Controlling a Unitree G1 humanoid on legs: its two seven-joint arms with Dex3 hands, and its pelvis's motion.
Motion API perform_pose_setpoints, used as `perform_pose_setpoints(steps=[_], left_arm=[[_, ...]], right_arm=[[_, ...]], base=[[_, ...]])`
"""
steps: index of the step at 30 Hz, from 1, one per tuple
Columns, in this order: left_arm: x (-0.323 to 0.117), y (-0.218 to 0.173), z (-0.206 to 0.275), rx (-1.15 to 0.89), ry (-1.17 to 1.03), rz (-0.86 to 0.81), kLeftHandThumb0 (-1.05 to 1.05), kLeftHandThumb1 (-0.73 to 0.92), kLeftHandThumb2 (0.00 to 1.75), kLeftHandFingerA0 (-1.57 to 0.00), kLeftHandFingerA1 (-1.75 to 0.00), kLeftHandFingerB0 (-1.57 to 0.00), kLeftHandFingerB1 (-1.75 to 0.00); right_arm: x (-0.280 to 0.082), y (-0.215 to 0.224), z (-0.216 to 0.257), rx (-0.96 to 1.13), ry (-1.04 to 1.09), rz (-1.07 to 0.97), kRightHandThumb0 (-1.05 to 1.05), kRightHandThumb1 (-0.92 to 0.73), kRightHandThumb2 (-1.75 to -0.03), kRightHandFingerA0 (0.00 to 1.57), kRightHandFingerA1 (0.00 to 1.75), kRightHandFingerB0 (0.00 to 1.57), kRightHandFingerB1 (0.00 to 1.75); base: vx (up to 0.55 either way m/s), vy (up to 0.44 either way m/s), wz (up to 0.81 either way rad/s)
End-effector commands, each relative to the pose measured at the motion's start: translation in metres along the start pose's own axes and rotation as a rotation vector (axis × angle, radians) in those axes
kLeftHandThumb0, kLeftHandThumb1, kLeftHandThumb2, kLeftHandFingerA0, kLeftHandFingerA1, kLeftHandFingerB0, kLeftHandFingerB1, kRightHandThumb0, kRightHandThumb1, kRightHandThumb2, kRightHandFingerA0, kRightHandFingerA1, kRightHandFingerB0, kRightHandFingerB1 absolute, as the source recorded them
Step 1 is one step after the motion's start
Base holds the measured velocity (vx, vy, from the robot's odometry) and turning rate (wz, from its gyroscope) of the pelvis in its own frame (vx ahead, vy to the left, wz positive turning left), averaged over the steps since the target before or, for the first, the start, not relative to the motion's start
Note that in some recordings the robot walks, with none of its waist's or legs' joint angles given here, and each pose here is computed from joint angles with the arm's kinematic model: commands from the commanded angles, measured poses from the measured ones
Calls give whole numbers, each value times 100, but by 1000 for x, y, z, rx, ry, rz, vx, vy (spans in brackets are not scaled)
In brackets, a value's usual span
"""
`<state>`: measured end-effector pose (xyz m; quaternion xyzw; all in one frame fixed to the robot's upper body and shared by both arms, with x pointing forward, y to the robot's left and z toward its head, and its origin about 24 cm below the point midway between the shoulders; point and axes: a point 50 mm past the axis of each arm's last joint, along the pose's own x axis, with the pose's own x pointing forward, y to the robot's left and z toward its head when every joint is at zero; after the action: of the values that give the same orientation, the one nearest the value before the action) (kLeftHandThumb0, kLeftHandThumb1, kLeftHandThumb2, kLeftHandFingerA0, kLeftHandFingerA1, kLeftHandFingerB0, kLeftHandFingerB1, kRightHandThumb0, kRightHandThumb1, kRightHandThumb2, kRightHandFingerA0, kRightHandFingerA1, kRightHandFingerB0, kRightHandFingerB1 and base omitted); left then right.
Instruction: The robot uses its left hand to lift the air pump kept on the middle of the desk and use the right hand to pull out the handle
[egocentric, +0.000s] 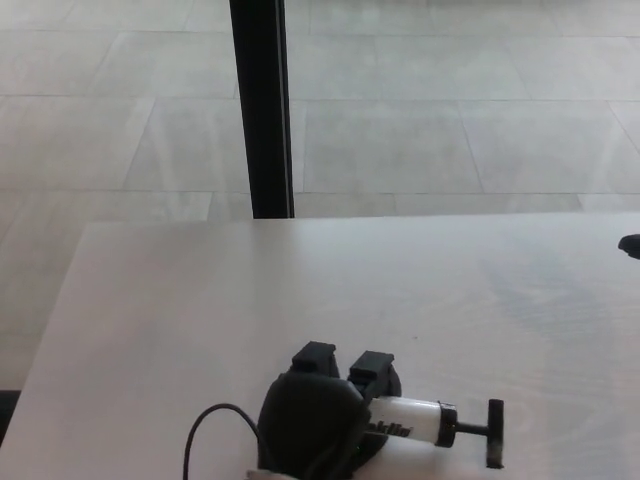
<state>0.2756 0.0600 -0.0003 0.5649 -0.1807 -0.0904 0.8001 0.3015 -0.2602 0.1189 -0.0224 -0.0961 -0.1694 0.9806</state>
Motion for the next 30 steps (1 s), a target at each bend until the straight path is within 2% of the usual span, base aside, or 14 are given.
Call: perform_pose_setpoints(steps=[1,2,7,8,9,10,12,13,14,19,24,25,26,30], left_arm=[[6,24,-29,52,4,54,-1,58,106,-74,-175,-62,-164],[9,31,-31,50,-3,81,0,57,109,-77,-175,-66,-153],[20,56,-38,97,-25,176,1,54,107,-81,-175,-68,-161],[24,64,-40,87,-41,216,2,47,108,-118,-139,-99,-123],[24,67,-41,117,-48,234,0,47,109,-118,-139,-100,-125],[24,67,-41,111,-48,237,4,47,109,-119,-140,-101,-126],[24,69,-43,96,-43,240,4,47,110,-118,-140,-101,-127],[23,69,-43,92,-49,247,3,49,111,-85,-175,-74,-159],[23,69,-43,83,-47,247,3,49,113,-83,-175,-72,-160],[28,74,-38,-8,-19,295,3,48,118,-84,-175,-75,-158],[39,86,-30,-20,-29,377,4,49,110,-84,-175,-76,-159],[42,88,-27,-32,-33,390,5,47,118,-85,-175,-77,-160],[44,90,-25,-63,-36,393,5,47,118,-85,-175,-77,-160],[47,91,-22,-105,-21,405,2,50,117,-85,-174,-79,-159]], right_arm=[[-3,1,-1,-12,26,39,-26,-69,-60,78,94,54,44],[-4,2,-1,-24,25,48,-27,-68,-60,78,92,53,43],[-8,9,2,-62,12,111,-27,-68,-60,77,89,51,44],[-9,13,1,-63,29,130,-31,-67,-59,76,85,53,43],[-9,13,1,-63,30,131,-31,-64,-59,81,81,57,44],[-11,16,-1,-72,38,150,-32,-68,-59,75,86,53,43],[-12,19,-2,-81,37,174,-32,-68,-59,75,86,53,44],[-13,21,-3,-96,48,184,-33,-67,-59,77,86,53,44],[-14,22,-5,-101,48,195,-33,-68,-59,76,85,53,45],[-15,30,-11,-148,108,252,-42,-65,-59,75,81,54,44],[-16,43,-11,-170,119,268,-42,-65,-59,76,83,54,44],[-15,48,-9,-176,116,271,-51,-60,-60,77,85,53,46],[-15,52,-8,-180,113,273,-51,-60,-60,77,85,53,46],[-13,64,-6,-200,111,274,-56,-64,-59,69,85,57,46]], base=[[0,0,0],[0,0,0],[0,0,0],[0,0,0],[0,0,0],[0,0,0],[0,0,0],[0,0,0],[0,0,0],[0,0,0],[0,0,0],[0,0,0],[0,0,0],[0,0,0]])
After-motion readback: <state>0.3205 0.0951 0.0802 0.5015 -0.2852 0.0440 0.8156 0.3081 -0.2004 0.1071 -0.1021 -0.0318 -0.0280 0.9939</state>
